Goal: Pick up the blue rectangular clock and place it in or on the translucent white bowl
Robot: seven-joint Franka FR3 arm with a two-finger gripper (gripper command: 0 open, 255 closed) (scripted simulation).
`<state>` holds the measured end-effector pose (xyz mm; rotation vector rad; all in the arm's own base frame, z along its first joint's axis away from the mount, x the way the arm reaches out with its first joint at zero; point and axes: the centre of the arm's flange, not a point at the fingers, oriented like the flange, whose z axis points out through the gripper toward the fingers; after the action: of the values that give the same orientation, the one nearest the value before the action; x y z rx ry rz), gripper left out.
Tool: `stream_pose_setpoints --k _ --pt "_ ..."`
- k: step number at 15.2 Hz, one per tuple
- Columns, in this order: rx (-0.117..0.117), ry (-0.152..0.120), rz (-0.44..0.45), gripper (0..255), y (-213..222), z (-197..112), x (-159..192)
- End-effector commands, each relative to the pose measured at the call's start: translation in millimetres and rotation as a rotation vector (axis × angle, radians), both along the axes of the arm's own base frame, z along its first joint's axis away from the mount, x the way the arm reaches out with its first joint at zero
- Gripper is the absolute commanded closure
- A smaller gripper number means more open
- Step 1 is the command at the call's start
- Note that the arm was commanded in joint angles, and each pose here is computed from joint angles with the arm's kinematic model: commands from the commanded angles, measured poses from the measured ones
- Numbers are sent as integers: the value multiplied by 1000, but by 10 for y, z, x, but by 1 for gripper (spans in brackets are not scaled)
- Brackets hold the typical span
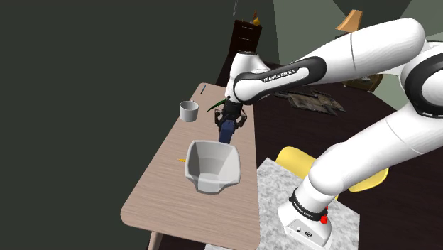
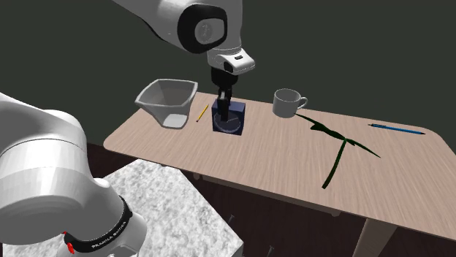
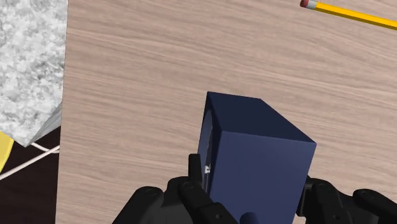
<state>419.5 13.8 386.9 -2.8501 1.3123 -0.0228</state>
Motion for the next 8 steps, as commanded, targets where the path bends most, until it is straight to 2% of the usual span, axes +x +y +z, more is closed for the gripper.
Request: stream_pose_setpoints --k 1,8 --pt "0 0 0 255 -6 97 2" --pt "0 0 0 255 -6 467 2"
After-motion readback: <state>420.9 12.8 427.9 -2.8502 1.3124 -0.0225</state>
